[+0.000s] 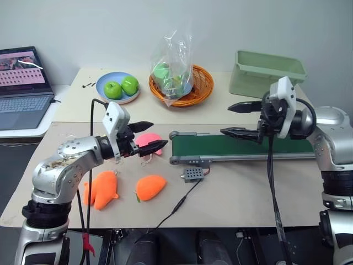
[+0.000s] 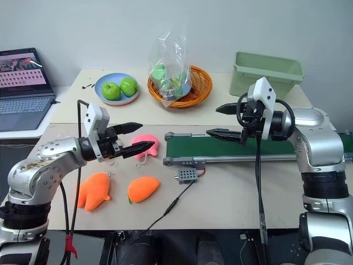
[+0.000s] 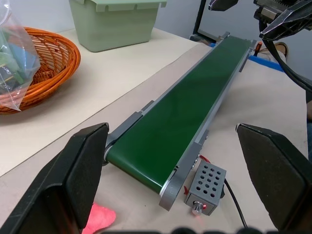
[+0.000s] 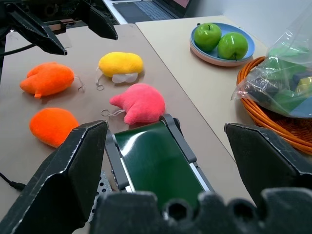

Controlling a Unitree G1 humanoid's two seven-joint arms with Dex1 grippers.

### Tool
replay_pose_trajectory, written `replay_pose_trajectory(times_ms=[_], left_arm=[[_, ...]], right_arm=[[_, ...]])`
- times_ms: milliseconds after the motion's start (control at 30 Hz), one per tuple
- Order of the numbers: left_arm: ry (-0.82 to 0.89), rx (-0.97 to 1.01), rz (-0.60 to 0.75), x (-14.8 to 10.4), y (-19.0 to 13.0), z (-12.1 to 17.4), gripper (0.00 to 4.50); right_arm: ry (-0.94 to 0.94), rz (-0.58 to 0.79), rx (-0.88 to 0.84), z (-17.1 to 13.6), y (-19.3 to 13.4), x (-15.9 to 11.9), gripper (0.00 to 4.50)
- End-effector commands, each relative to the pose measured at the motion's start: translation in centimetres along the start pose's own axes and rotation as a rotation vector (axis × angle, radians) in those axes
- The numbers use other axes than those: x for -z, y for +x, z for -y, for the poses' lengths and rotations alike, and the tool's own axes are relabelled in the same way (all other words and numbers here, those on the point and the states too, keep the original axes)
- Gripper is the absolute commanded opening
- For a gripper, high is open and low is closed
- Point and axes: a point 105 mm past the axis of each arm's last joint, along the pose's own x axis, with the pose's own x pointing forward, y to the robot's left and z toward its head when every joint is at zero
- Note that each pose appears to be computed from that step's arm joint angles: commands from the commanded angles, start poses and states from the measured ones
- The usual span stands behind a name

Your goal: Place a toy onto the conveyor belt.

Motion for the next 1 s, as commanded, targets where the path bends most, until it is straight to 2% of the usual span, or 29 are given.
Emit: replay_pose_trajectory(times_ms=[33, 267, 400, 567, 700, 800, 933, 1000], left_arm=[[0.028, -0.015, 0.010, -0.7, -0.7, -0.1, 4.47], [-0.096, -0.195, 0.113, -1.4, -4.6, -2.1, 4.47], [-0.184, -0.260, 0.171, -1.5, -6.6, -2.3, 4.47], [-0.300, -0.362, 0.236, -0.8, -9.5, -2.8, 4.47], [-0.355, -0.402, 0.215, 0.4, -10.8, -2.5, 4.47], [-0.514, -0.376, 0.246, 1.6, -12.2, -1.6, 4.47], [-0.827, -0.331, 0.314, 3.5, -15.2, -0.3, 4.47], [-0.924, -0.364, 0.329, 4.6, -16.7, -0.2, 4.47]], right_arm=[[-0.033, 0.027, -0.013, -0.5, 0.1, -1.0, 4.50], [-0.042, 0.023, -0.058, -0.7, 1.3, -0.8, 4.50], [-0.041, 0.026, -0.078, -0.7, 1.9, -0.7, 4.50], [-0.039, 0.032, -0.108, -0.6, 2.7, -0.5, 4.50], [-0.036, 0.038, -0.127, -0.6, 3.2, -0.3, 4.50], [-0.034, 0.036, -0.144, -0.7, 3.5, -0.2, 4.50], [-0.035, 0.031, -0.152, -0.7, 3.6, 0.1, 4.50], [-0.035, 0.028, -0.153, -0.6, 3.6, 0.1, 4.50]])
